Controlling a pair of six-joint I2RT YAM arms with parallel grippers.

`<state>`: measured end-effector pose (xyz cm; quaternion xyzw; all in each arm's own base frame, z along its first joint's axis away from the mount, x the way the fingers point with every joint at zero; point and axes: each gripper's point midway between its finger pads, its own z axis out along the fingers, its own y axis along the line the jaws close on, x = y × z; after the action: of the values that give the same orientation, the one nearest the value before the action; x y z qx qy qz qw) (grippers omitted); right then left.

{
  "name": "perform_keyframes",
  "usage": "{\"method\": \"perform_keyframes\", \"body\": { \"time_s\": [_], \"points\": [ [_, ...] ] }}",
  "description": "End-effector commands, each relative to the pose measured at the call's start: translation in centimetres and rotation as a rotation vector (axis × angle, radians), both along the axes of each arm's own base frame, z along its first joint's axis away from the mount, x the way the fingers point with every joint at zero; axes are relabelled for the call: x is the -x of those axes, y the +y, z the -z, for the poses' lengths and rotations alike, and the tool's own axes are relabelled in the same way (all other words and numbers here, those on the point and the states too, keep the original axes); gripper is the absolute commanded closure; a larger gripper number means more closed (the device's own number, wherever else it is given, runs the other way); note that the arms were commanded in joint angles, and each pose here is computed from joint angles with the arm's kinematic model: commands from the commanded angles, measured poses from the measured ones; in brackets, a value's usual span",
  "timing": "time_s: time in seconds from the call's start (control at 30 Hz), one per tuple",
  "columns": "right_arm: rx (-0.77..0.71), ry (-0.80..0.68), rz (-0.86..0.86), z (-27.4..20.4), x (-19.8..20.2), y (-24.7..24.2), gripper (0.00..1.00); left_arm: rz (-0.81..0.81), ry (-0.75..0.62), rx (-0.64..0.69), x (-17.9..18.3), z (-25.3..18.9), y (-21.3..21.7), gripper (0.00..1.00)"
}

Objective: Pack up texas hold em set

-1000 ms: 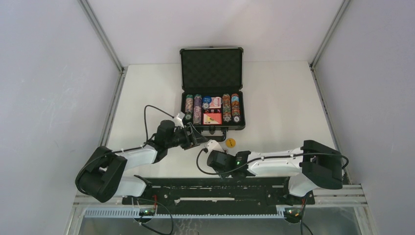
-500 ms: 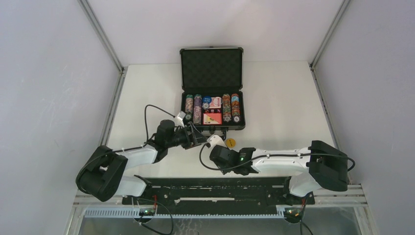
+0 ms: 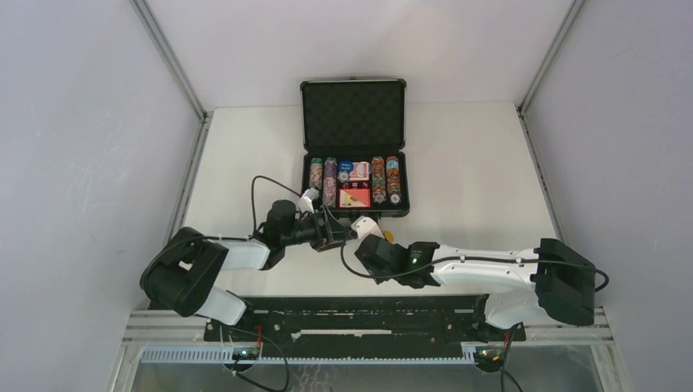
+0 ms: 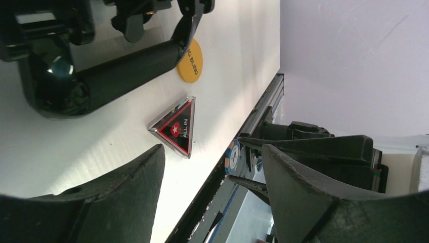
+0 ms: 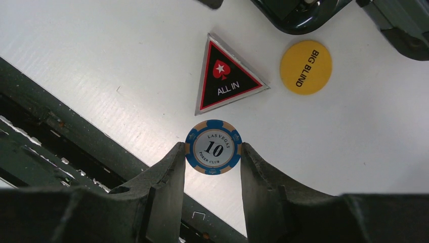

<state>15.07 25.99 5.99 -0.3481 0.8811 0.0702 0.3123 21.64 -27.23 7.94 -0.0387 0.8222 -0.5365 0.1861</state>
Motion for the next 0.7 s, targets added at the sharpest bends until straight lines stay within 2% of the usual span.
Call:
{"method": "perform_keyframes", "body": {
  "time_s": [0.0, 0.33, 0.67],
  "points": [
    [-0.053, -0.055, 0.003, -2.6, -1.1, 0.5, 0.79, 0.072, -0.019, 0.055, 0.8, -1.2, -1.3, 0.26],
    [-0.058, -0.064, 0.007, -3.0, -1.4, 0.2, 0.79, 0.134, 0.008, 0.079, 1.7, -1.2, -2.7, 0.26],
    [-0.071, -0.063, 0.004, -3.3, -1.5, 0.6, 0.78, 0.193, 0.028, 0.189, 2.6, -2.6, -4.2, 0.27]
  ]
}}
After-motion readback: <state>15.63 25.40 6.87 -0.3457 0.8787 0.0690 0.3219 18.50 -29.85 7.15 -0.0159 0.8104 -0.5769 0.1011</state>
